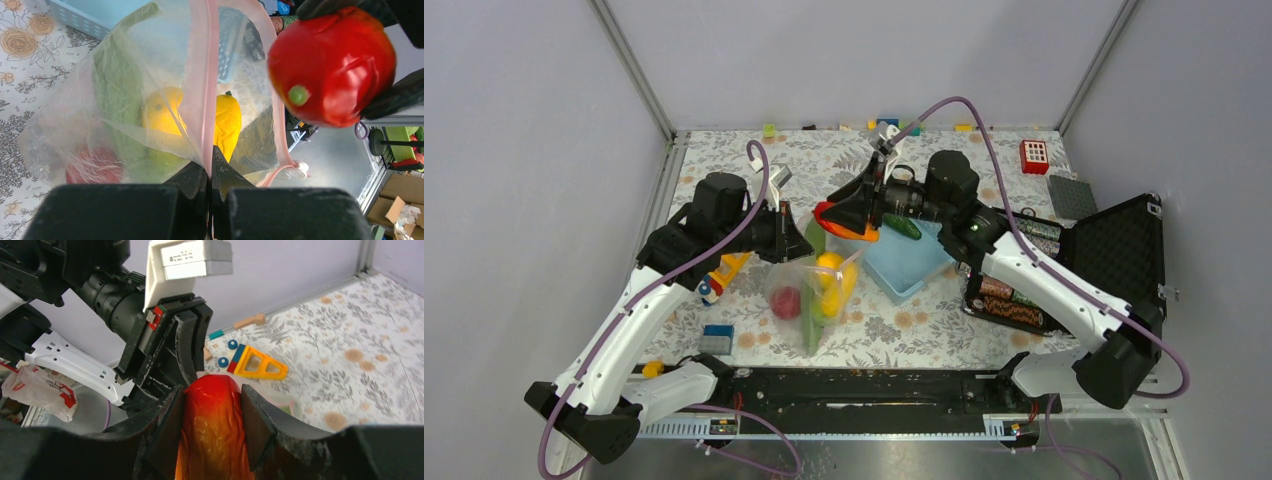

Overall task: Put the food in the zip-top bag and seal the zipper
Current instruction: Place the fake fruit in the zipper food storage bag.

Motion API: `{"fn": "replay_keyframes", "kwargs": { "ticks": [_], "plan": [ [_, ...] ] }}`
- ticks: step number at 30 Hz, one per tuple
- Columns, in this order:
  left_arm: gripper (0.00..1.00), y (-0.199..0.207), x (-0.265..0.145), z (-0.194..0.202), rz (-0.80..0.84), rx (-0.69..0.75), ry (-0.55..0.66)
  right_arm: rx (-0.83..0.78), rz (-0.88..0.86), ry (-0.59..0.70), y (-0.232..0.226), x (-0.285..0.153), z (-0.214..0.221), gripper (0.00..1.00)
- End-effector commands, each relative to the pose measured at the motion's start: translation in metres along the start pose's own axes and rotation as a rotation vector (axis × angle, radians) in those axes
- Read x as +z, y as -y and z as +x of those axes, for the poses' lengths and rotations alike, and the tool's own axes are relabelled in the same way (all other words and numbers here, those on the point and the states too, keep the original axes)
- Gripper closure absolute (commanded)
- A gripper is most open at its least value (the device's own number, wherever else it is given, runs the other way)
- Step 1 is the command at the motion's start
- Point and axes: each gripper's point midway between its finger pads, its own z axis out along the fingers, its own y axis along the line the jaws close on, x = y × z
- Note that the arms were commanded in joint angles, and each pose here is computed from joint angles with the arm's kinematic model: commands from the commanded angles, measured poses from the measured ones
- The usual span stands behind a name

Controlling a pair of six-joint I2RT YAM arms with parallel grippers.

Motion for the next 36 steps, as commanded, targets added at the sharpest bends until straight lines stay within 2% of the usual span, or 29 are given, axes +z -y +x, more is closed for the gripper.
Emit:
{"fn": "replay_keyframes", "kwargs": {
  "ticks": [1,10,13,14,21,24,28,31,36],
  "plan": [
    [1.00,0.019,-0.009,-0.021,0.072,0.046,0.076,-0.134,-0.172,0.127,-0.027,0.013,-0.030,0.66],
    [1.00,0.021,-0.011,-0.021,0.080,0.051,0.081,-0.171,-0.178,0.086,-0.012,0.023,0.007,0.55],
    [1.00,0.021,-0.011,-0.021,0.082,0.051,0.081,-0.178,-0.161,0.062,-0.008,0.021,0.016,0.33],
    [1.00,0.021,-0.011,-0.021,0.080,0.051,0.082,-0.176,-0.146,0.054,-0.005,0.020,0.018,0.29],
    [1.00,0.021,-0.012,-0.021,0.081,0.052,0.084,-0.164,-0.055,0.027,0.006,0.015,0.019,0.15],
    [1.00,0.021,-0.013,-0.021,0.079,0.057,0.089,-0.118,0.052,0.019,0.011,0.001,0.010,0.05],
    [1.00,0.021,-0.013,-0.021,0.077,0.059,0.090,-0.030,0.275,-0.002,0.030,-0.026,0.004,0.01],
    [1.00,0.021,-0.013,-0.022,0.078,0.058,0.091,0.018,0.451,-0.076,0.050,-0.048,0.017,0.00],
    [1.00,0.022,-0.014,-0.022,0.078,0.055,0.093,0.115,0.564,-0.239,0.063,-0.061,0.050,0.02]
  ]
}}
